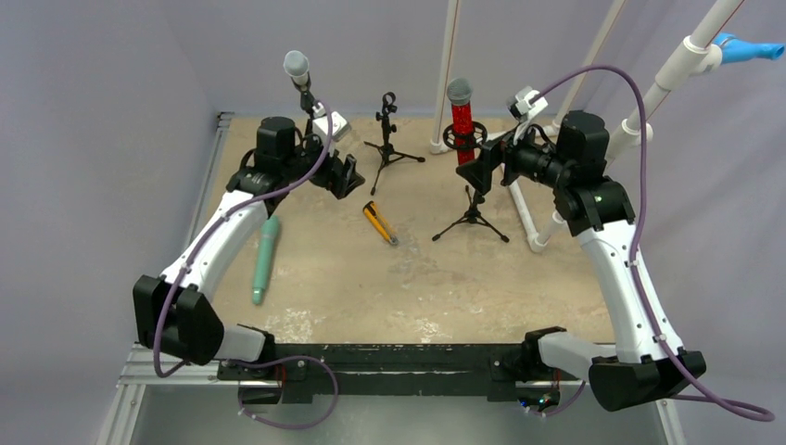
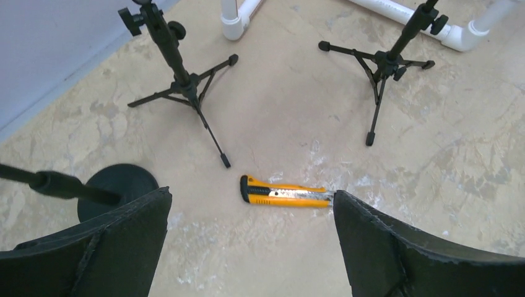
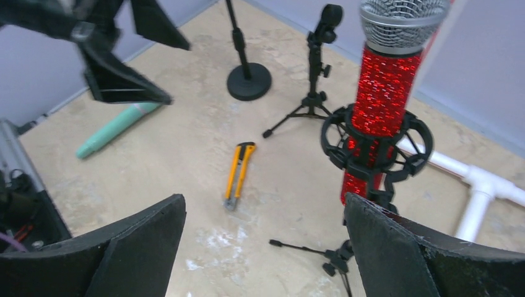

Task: Remove the microphone from the stand

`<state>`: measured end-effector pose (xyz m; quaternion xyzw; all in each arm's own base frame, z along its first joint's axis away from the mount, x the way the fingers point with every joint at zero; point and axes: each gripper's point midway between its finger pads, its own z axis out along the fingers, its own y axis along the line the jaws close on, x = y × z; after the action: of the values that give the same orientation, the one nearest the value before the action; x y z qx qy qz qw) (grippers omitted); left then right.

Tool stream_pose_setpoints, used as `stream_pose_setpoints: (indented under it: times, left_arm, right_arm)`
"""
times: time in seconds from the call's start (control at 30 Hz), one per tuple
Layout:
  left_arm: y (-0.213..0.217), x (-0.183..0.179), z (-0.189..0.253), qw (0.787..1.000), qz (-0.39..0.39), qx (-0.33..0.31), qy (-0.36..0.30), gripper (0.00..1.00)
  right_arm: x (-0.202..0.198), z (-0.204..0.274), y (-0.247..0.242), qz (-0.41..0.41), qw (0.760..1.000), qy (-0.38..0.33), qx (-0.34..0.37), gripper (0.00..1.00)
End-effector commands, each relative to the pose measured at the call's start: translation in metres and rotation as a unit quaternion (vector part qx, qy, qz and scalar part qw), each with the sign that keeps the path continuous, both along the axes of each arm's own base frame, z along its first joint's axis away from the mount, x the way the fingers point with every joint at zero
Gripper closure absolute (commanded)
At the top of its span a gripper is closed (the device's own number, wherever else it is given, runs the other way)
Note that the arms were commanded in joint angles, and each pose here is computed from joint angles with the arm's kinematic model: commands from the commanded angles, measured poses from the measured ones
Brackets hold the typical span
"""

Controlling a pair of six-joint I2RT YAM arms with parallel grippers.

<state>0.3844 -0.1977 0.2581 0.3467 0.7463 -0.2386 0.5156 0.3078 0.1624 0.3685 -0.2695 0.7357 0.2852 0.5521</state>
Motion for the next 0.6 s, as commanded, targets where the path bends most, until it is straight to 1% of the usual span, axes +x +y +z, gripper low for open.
stream_pose_setpoints:
  times: [0.0,0.13,0.3,0.43,0.57]
  left_arm:
    - [0.021,-0.028,-0.002,0.999,0.028,0.025,0.016,0.00]
    - [0.026,-0.048,0.001,0.999,0.026,0.026,0.019,0.00]
    - [0.027,-0.064,0.008,1.000,0.013,0.016,0.003,0.00]
    - [0.024,-0.073,0.013,1.000,0.000,0.009,-0.002,0.00]
    - [0.019,-0.084,0.016,1.000,-0.025,0.002,0.006,0.00]
  right_arm:
    - [0.013,0.010,-0.028,-0.071,0.995,-0.048,-0.052,0.03]
    - [0.022,-0.009,-0.049,-0.121,0.987,-0.052,-0.092,0.07]
    - [0.029,-0.037,-0.062,-0.150,0.980,-0.047,-0.119,0.13]
    - [0.039,-0.060,-0.064,-0.154,0.979,-0.048,-0.126,0.18]
    - [0.055,-0.082,-0.062,-0.160,0.979,-0.053,-0.117,0.27]
